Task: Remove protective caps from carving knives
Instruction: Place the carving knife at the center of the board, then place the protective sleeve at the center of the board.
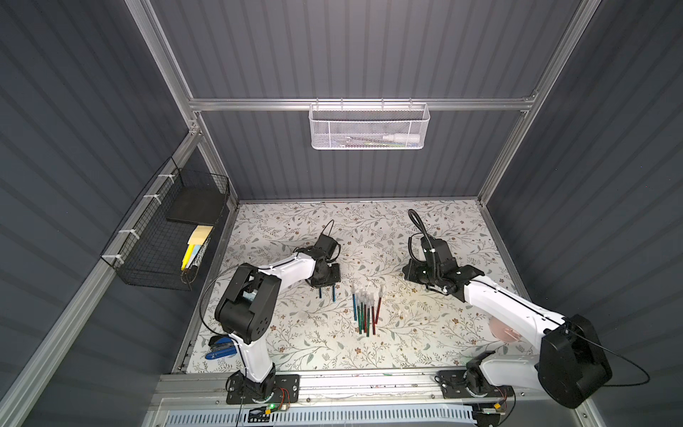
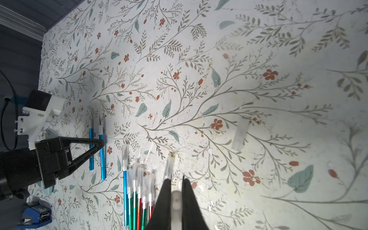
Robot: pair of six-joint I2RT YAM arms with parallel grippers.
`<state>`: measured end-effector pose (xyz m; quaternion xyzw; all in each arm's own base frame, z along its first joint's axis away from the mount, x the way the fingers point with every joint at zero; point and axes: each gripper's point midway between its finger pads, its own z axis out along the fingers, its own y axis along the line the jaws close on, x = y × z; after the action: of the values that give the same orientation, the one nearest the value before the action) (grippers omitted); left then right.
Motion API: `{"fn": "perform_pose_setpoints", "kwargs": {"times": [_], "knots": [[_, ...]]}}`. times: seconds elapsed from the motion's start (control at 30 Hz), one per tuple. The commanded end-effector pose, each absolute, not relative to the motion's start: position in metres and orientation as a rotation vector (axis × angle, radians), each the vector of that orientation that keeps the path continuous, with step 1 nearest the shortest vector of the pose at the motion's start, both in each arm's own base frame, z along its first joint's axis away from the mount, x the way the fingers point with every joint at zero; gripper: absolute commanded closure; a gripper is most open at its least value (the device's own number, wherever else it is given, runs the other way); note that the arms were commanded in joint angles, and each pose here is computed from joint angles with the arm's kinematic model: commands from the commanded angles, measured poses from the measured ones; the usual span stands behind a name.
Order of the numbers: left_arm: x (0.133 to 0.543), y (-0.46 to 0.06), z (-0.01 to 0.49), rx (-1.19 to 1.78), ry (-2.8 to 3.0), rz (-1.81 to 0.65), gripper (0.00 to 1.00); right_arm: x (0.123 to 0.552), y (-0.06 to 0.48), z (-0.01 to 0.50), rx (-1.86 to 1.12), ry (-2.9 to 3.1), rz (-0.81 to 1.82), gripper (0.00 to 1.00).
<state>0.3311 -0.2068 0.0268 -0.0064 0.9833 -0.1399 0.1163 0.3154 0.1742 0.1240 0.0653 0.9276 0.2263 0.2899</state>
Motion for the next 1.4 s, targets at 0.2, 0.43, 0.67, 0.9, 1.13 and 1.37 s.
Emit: {"fn": "perform_pose_setpoints", "kwargs": {"times": [0.2,0.43,0.67,0.9,1.13,1.37], "knots": [[0.34,-0.203,0.026,-0.023,2.876,-0.38,0.87,0.311,0.165,0.113,0.187,2.502,0.556,1.0],[0.338,-0.2,0.021,-0.034,2.891,-0.367,0.52,0.31,0.166,0.111,0.196,2.511,0.578,1.0],[0.336,-0.201,0.025,-0.044,2.885,-0.396,0.44,0.305,0.162,0.106,0.207,2.524,0.565,1.0],[0.341,-0.208,0.045,-0.051,2.843,-0.458,0.42,0.301,0.156,0.091,0.227,2.574,0.527,1.0],[0.346,-0.206,0.08,-0.044,2.761,-0.463,0.24,0.3,0.145,0.063,0.28,2.648,0.477,1.0],[0.343,-0.205,0.112,-0.01,2.667,-0.517,0.1,0.298,0.129,0.029,0.391,2.709,0.522,1.0]]}}
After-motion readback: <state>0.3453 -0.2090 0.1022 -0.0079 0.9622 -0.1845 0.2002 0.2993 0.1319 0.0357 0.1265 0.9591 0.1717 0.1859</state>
